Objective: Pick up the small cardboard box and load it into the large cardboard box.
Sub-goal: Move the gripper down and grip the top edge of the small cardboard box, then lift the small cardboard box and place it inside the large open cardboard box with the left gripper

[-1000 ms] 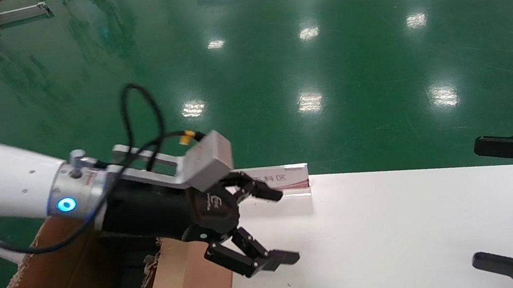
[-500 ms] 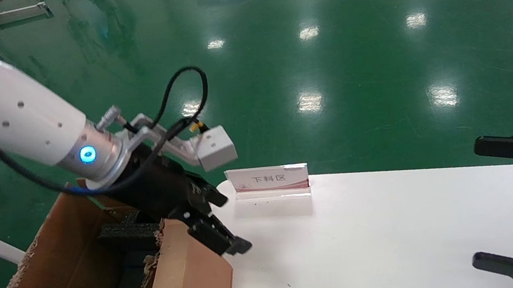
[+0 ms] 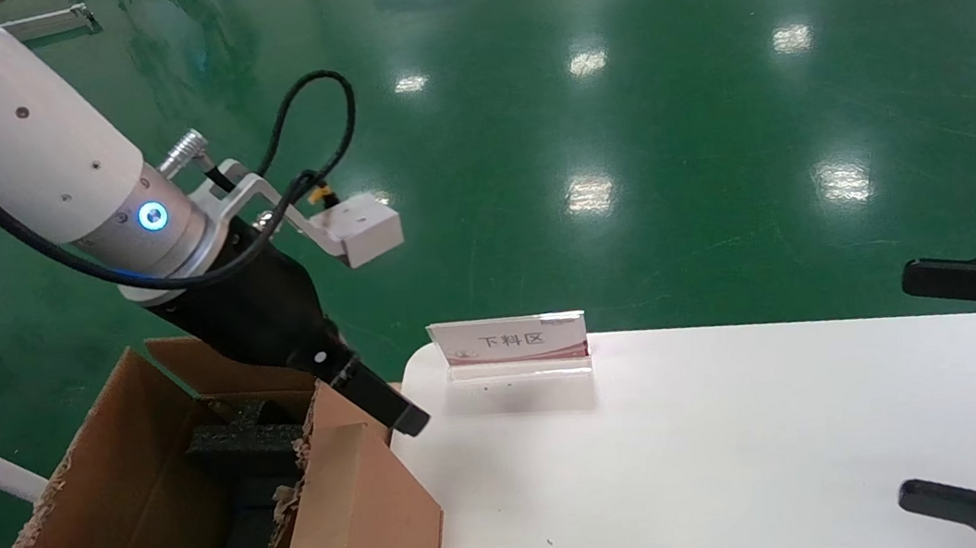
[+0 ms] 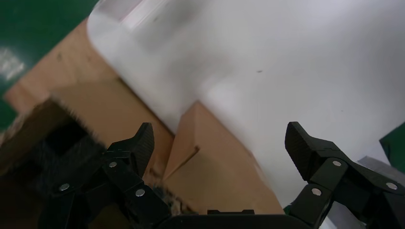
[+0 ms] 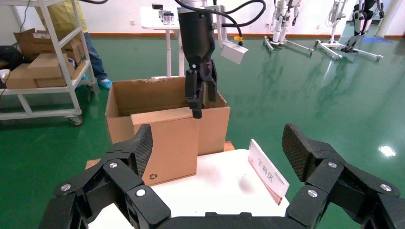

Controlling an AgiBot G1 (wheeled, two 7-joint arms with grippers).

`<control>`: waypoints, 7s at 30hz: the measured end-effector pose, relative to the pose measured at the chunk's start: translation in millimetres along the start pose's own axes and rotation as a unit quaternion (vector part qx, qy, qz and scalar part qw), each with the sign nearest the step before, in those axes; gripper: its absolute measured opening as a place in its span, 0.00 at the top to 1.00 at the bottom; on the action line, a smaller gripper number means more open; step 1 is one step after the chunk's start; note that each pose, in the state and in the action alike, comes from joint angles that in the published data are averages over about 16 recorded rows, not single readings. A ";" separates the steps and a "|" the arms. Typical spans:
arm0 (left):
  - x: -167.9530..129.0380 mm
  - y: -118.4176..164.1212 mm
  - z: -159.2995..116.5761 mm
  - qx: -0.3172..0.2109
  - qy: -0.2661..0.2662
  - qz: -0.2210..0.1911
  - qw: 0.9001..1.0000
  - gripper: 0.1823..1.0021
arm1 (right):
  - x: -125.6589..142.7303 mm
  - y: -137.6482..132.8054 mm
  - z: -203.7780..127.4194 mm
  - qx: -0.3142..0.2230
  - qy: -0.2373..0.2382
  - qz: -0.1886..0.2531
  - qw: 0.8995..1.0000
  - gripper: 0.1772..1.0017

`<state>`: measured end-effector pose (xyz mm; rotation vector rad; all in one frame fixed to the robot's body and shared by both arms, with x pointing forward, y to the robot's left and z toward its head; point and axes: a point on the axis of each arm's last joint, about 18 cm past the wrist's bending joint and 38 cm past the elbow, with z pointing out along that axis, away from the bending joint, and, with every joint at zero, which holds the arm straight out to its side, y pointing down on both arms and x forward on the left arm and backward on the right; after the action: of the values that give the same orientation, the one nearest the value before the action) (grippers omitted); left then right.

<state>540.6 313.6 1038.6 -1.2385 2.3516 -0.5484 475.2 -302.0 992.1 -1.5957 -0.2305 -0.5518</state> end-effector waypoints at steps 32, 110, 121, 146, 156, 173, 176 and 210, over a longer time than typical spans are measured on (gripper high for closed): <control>6.3 33.7 3.9 -0.136 -0.020 -0.167 0.976 0.01 | 0.0 0.0 0.0 0.000 0.000 0.000 1.000 0.01; 6.9 41.2 50.4 -0.187 0.005 -0.152 0.970 0.38 | 0.1 0.0 -0.1 0.000 0.000 0.000 1.000 0.31; 6.8 26.7 31.7 -0.153 0.007 -0.143 0.978 0.54 | 0.1 0.0 -0.1 0.000 0.000 0.000 1.000 0.63; -17.5 -18.1 -165.8 0.149 -0.010 -0.097 0.984 0.70 | 0.1 0.0 -0.1 0.000 0.000 0.000 1.000 1.00; -36.8 -0.8 -203.0 0.133 -0.099 -0.130 0.977 0.70 | 0.1 0.0 -0.1 0.000 0.000 0.000 1.000 1.00; -60.4 56.5 -206.4 0.015 -0.182 -0.255 0.950 0.70 | 0.1 0.0 -0.1 0.000 0.000 0.000 1.000 0.82; -62.7 67.3 -200.7 -0.008 -0.184 -0.273 0.944 0.70 | 0.1 0.0 -0.1 0.000 0.000 0.000 1.000 0.75; -78.7 143.7 -124.6 -0.198 -0.099 -0.306 0.926 0.70 | 0.1 0.0 -0.1 0.000 0.000 0.000 1.000 0.04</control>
<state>417.7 473.0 1081.4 -2.1289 1.9334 -0.1036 475.3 -302.1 992.1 -1.5954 -0.2300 -0.5521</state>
